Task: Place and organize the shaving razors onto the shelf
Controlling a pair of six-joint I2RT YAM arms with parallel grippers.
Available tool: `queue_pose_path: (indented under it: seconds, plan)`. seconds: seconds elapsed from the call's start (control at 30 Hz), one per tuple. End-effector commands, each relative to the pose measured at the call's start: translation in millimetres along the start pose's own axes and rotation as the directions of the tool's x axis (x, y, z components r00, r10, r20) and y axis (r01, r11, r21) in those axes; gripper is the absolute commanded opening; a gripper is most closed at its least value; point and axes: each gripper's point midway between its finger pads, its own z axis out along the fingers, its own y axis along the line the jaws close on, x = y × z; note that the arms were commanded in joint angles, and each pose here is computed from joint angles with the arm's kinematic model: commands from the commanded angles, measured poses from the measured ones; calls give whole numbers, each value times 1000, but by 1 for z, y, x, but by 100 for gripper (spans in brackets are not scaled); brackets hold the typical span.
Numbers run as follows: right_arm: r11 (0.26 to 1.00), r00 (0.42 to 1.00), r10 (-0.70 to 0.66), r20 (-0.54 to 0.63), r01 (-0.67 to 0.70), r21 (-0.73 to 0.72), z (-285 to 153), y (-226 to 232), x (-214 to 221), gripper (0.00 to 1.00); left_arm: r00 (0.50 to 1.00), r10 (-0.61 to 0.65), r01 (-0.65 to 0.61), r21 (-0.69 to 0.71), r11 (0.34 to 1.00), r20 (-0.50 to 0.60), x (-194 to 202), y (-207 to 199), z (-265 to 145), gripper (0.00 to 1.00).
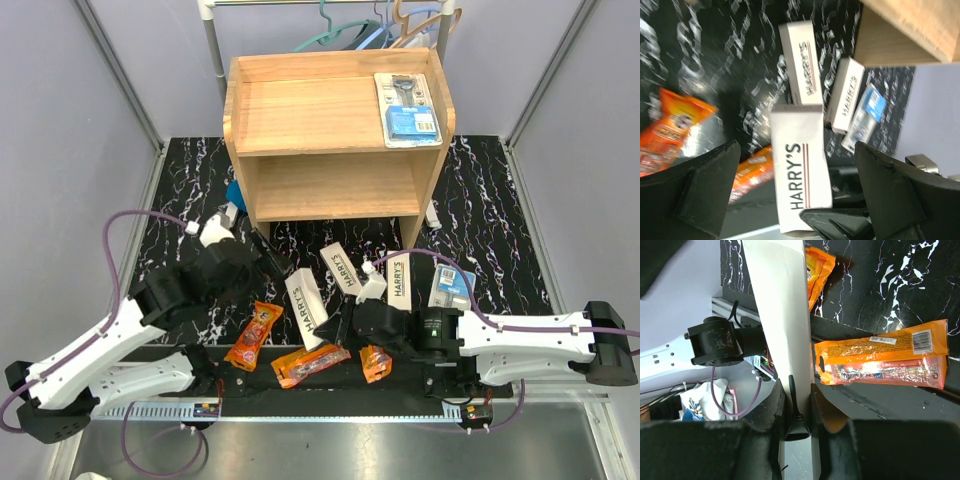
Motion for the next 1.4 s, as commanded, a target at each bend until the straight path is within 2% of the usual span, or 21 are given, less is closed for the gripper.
queue_pose_path:
  seconds: [0.0, 0.17, 0.27, 0.33, 0.47, 0.6, 0.97, 1.37]
  plan:
    - [999, 998, 10, 55, -8, -47, -5, 16, -14, 14, 970, 196, -171, -170, 971, 144, -44, 24, -24, 99]
    - [998, 998, 8, 56, -5, -55, -6, 19, -15, 14, 921, 348, -263, -381, 887, 175, -72, 57, -48, 99]
    - [998, 998, 15, 62, -11, -67, -9, 24, -18, 14, 897, 387, -252, -471, 846, 215, -89, 77, -68, 99]
    - [997, 998, 9, 67, -4, -78, -11, 29, -20, 14, 895, 364, -204, -489, 848, 259, -96, 85, -77, 99]
    - [995, 997, -21, 77, 28, -93, -12, 40, -25, 14, 894, 295, -133, -428, 894, 337, -102, 97, -92, 99]
    - [991, 994, -31, 104, 44, -130, -16, 65, -38, 15, 897, 262, -109, -394, 913, 357, -100, 104, -95, 99]
    - [969, 993, -29, 117, 56, -239, -3, 108, -100, 15, 925, 271, -161, -373, 914, 266, -78, 98, -73, 99]
    - [951, 974, 37, 225, 35, -309, 21, 110, -184, 16, 938, 265, -179, -344, 922, 223, -66, 95, -62, 99]
